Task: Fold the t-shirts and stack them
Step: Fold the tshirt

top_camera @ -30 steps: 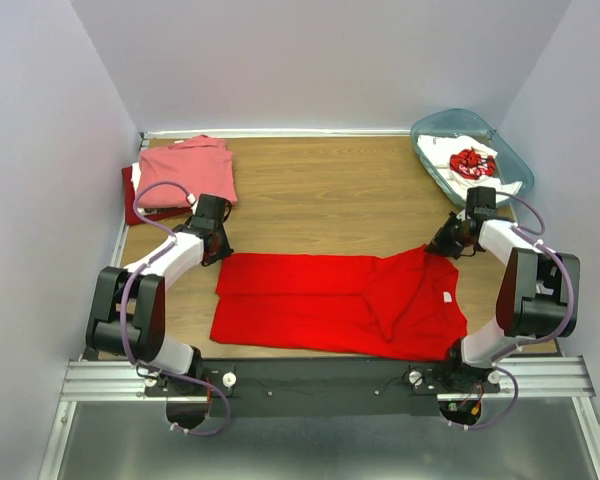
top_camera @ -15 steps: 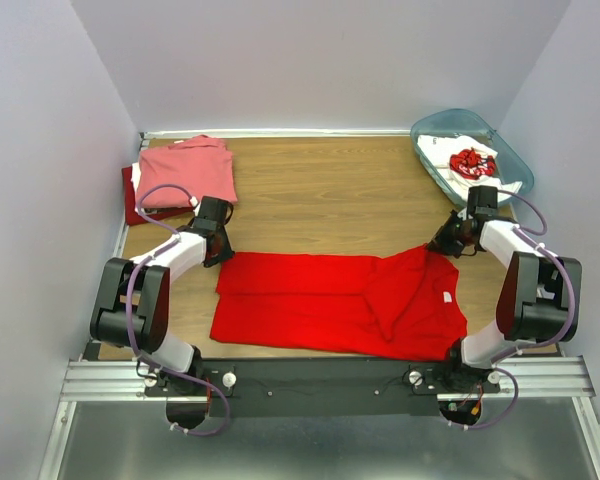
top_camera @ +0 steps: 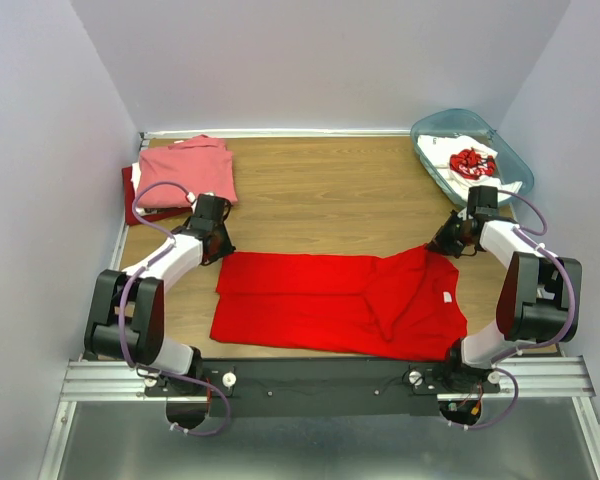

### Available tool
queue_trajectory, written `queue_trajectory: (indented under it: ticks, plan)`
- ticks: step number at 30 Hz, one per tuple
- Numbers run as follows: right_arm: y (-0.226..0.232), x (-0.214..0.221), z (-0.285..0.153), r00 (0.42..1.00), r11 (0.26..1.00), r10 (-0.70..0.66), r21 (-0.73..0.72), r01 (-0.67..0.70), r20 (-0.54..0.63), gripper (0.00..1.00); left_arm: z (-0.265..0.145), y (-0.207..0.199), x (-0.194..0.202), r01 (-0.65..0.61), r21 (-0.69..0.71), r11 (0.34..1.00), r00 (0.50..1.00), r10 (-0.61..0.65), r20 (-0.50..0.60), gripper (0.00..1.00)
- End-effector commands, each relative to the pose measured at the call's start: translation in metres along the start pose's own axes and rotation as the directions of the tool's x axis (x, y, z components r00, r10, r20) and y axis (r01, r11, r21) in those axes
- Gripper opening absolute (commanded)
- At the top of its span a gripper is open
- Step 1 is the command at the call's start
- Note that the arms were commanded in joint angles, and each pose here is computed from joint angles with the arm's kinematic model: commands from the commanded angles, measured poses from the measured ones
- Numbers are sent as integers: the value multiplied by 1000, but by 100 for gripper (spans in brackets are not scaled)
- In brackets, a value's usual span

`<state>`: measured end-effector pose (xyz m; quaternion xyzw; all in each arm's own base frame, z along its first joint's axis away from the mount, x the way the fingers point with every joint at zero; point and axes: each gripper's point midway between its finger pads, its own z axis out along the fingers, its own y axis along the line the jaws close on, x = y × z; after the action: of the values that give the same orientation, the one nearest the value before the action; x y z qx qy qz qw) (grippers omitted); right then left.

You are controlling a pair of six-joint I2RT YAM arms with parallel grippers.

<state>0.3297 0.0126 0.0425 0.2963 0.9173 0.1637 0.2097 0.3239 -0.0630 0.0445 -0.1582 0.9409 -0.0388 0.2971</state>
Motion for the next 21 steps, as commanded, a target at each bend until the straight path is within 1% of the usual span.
queue_trajectory:
  ticks: [1, 4, 9, 12, 13, 14, 15, 16, 17, 21]
  plan:
    - [-5, 6, -2, 1000, 1000, -3, 3, 3, -16, 0, 4, 0, 6, -4, -8, 1000, 1000, 4, -20, 32]
    - [-4, 6, -3, 1000, 1000, -4, 3, 4, -14, 1, 12, 2, 16, -10, -11, 1000, 999, 9, -53, 32]
    - [-4, 5, -4, 1000, 1000, -4, 1, 4, -12, 1, 17, 1, 20, -12, -7, 1000, 998, 12, -68, 32]
    - [-4, 6, -3, 1000, 1000, -5, 0, 5, -15, 1, 19, 1, 22, -13, -2, 1000, 998, 13, -68, 30]
    - [-3, 5, -4, 1000, 1000, -3, -2, 3, -12, 1, 20, -1, 24, -14, 13, 1000, 997, 15, -75, 28]
    - [-3, 6, -4, 1000, 1000, -4, -2, 3, -14, 1, 21, -3, 24, -12, 26, 1000, 997, 14, -71, 21]
    - [-4, 7, -3, 1000, 1000, -3, -1, 3, -17, 0, 22, -5, 25, -10, 37, 999, 997, 12, -76, 18]
    - [-4, 6, -4, 1000, 1000, -3, 0, 3, -15, 1, 23, -8, 29, -7, 55, 998, 996, 11, -87, 3]
    - [-3, 5, -5, 1000, 1000, -5, 0, 5, -8, 1, 24, -10, 29, 0, 63, 998, 996, 5, -89, 0]
    - [-5, 1, -7, 1000, 1000, -3, 13, 3, 10, 0, 25, -7, 30, 9, 48, 999, 996, -5, -94, 0]
